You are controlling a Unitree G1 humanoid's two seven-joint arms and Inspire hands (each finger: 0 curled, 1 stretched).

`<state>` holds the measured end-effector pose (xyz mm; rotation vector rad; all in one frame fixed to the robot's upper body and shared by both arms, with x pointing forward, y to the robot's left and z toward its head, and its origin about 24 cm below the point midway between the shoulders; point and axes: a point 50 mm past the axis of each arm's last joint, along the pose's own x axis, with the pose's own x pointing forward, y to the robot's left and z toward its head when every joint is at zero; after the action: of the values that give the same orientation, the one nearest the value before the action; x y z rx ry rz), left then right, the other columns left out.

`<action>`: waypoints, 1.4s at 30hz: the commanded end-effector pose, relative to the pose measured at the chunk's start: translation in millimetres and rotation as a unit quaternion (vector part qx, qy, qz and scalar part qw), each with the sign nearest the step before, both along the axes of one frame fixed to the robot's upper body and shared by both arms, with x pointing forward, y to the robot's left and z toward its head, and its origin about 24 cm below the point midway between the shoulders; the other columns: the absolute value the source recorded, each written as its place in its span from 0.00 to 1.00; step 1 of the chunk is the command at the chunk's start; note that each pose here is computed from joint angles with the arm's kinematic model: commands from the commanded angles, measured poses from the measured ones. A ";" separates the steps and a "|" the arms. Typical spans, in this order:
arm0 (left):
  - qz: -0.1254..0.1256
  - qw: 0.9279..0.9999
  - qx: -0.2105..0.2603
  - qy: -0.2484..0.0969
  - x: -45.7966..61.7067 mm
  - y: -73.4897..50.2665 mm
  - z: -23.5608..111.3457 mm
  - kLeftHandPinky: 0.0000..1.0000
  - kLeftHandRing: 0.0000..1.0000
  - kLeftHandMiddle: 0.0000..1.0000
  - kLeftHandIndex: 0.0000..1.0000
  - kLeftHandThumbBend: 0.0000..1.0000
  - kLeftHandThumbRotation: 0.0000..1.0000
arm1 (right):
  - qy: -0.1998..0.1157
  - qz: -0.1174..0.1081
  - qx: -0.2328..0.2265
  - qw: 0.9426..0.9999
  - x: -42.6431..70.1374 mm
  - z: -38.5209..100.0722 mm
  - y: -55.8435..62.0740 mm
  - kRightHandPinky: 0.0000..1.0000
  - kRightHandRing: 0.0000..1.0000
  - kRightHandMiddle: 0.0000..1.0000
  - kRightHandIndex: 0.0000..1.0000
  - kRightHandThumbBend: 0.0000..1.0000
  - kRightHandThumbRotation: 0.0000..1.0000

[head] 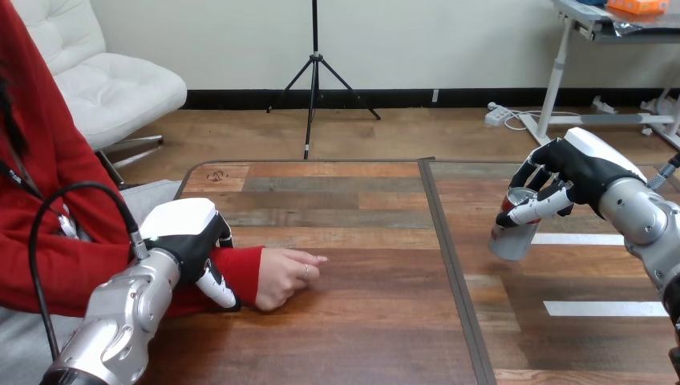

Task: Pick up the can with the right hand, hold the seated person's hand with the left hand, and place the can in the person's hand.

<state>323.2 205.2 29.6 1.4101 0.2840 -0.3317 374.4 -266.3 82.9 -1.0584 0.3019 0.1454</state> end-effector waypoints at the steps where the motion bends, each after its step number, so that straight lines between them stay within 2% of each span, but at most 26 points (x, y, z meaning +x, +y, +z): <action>1: -0.003 0.999 -0.022 -0.024 3.1 -7.3 2.7 0.16 0.23 0.33 0.36 0.72 0.00 | -0.133 0.019 0.006 0.991 27.0 84.3 9.2 0.35 0.39 0.46 0.50 0.64 0.00; 15: -0.001 0.995 -0.058 -0.082 4.1 -5.0 19.2 0.16 0.22 0.31 0.34 0.73 0.00 | -0.138 0.021 0.009 0.990 26.8 84.7 9.5 0.34 0.39 0.45 0.50 0.64 0.00; 20: 0.001 0.993 -0.070 -0.093 4.2 -4.2 24.4 0.15 0.21 0.30 0.33 0.71 0.00 | -0.138 0.021 0.008 0.990 26.8 84.8 9.4 0.34 0.39 0.45 0.50 0.64 0.00; 29: 0.003 0.987 -0.095 -0.127 3.2 -3.3 35.1 0.13 0.20 0.28 0.30 0.72 0.00 | -0.138 0.018 0.011 0.990 27.1 84.7 9.6 0.34 0.39 0.45 0.50 0.64 0.00; 33: -0.004 0.984 -0.099 -0.147 2.0 -3.4 41.2 0.13 0.19 0.28 0.29 0.73 0.00 | -0.139 0.019 0.010 0.990 27.1 84.7 9.8 0.34 0.39 0.45 0.50 0.64 0.00; 42: -0.008 0.981 -0.107 -0.163 0.0 -3.8 51.8 0.13 0.19 0.28 0.29 0.72 0.00 | -0.139 0.019 0.013 0.990 27.2 84.3 10.4 0.34 0.39 0.44 0.50 0.64 0.00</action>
<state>303.6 216.3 22.8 1.2826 0.2365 -0.2418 374.5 -267.1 83.7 -1.0480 0.2991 0.1380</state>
